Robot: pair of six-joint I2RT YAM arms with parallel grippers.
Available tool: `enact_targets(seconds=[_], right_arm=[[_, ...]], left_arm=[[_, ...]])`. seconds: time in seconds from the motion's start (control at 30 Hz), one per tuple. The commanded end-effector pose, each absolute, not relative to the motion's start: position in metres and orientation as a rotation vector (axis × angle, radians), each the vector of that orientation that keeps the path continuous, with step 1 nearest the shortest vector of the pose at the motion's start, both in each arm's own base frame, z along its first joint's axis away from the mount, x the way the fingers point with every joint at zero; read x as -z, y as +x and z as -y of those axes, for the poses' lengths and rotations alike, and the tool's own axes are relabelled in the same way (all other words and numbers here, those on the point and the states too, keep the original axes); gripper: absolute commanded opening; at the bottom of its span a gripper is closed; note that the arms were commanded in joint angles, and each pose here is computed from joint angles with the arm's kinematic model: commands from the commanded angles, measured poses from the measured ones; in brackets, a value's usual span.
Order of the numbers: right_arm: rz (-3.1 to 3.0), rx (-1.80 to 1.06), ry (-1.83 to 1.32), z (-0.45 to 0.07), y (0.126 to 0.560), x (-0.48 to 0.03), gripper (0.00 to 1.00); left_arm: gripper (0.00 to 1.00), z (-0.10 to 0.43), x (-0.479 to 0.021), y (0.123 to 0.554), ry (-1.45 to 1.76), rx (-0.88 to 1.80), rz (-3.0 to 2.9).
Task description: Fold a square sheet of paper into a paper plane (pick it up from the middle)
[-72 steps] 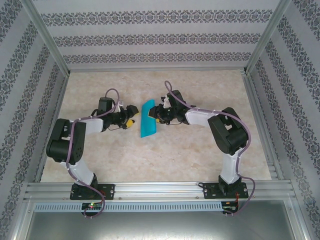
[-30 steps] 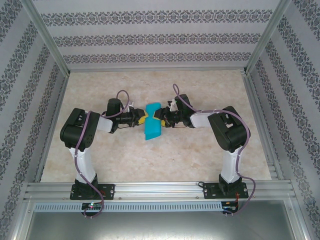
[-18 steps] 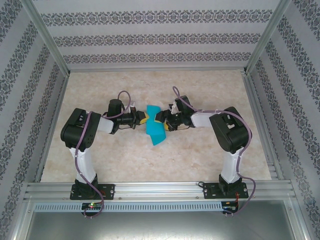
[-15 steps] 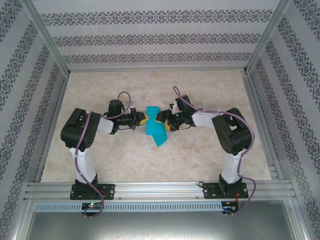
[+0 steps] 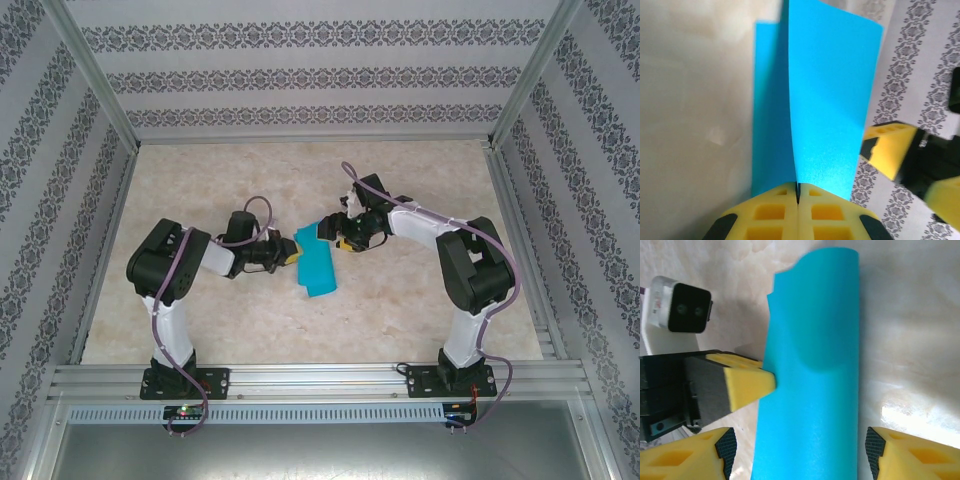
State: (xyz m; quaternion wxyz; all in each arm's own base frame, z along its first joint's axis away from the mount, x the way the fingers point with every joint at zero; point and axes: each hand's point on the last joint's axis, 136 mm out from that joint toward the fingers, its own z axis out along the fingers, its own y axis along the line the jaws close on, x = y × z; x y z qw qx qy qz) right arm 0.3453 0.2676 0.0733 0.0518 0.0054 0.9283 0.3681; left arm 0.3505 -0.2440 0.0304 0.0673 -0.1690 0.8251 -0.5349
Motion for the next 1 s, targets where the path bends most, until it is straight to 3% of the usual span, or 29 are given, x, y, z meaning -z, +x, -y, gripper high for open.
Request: enact_targets(seconds=[0.0,0.3,0.73,0.87,0.97], right_arm=[[-2.907,-1.077,-0.111,-0.259,0.332,-0.060,0.71],[-2.968,-1.044,-0.092,-0.256,0.325,-0.041,0.68],[-3.059,-0.942,-0.087,-0.254,0.316,-0.014,0.54],[-3.090,-0.876,-0.085,-0.250,0.313,-0.006,0.52],[-3.119,-0.798,-0.083,-0.245,0.311,0.003,0.51]], left_arm=[[0.00,0.252,-0.036,0.348,-0.495,1.543,-2.469],[0.00,0.247,-0.034,0.345,-0.521,1.432,-2.475],[0.00,0.248,-0.035,0.344,-0.510,1.428,-2.489],[0.07,0.249,-0.038,0.344,-0.510,1.430,-2.493],[0.17,0.244,-0.047,0.347,-0.530,1.387,-2.488]])
